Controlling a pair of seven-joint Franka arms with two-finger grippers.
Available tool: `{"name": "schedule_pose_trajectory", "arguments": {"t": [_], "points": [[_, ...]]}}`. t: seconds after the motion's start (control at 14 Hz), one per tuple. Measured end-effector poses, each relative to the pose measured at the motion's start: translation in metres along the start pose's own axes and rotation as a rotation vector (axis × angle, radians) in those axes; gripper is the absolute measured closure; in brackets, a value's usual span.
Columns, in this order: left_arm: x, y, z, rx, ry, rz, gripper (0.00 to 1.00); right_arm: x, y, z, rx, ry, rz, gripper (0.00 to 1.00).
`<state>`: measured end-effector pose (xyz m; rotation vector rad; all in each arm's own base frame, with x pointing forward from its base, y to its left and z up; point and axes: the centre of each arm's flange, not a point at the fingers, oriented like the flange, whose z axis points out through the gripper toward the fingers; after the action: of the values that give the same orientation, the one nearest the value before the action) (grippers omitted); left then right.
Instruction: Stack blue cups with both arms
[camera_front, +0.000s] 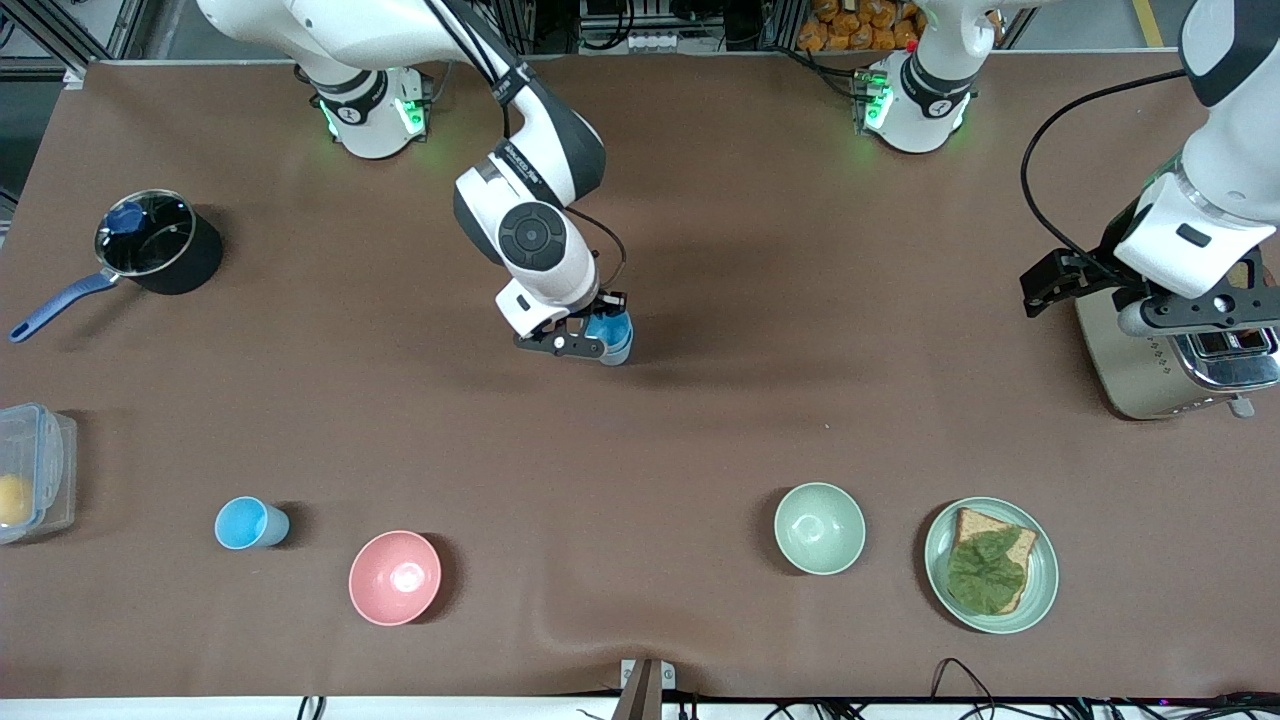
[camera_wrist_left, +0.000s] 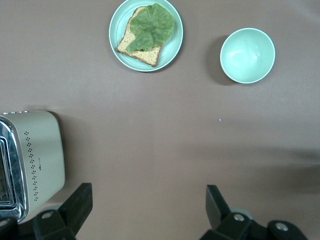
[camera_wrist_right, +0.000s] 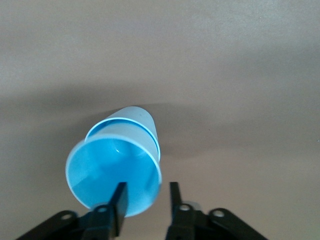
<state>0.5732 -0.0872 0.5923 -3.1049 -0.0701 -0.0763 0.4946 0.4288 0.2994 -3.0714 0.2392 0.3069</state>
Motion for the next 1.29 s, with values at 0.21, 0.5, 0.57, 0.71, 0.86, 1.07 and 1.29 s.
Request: {"name": "schedule_pose_trajectory", "arguments": {"t": [0.21, 0.5, 0.57, 0.71, 0.86, 1.07, 1.29], "points": [[-0.005, -0.001, -0.011, 0.005, -0.012, -0.002, 0.0, 0.013, 0.015, -0.019, -0.021, -0.013, 0.0, 0.2], [-0.014, -0.008, -0.026, 0.015, -0.046, -0.011, 0.0, 0.068, 0.096, -0.078, -0.01, -0.034, -0.088, 0.0], [-0.015, -0.009, -0.029, 0.016, -0.049, -0.01, 0.0, 0.087, 0.127, -0.092, 0.002, -0.029, -0.1, 0.0], [-0.015, -0.012, -0.033, 0.014, -0.046, 0.008, 0.0, 0.124, 0.2, -0.119, 0.024, -0.008, -0.124, 0.0], [-0.018, -0.017, -0.04, 0.001, -0.039, 0.009, 0.0, 0.154, 0.285, -0.15, 0.029, 0.045, -0.157, 0.0], [-0.027, -0.019, -0.048, 0.002, -0.05, 0.008, 0.0, 0.152, 0.368, -0.207, -0.024, 0.103, -0.193, 0.0], [-0.029, -0.024, -0.05, 0.004, -0.058, -0.001, 0.0, 0.111, 0.391, -0.266, -0.097, 0.112, -0.194, 0.0]]}}
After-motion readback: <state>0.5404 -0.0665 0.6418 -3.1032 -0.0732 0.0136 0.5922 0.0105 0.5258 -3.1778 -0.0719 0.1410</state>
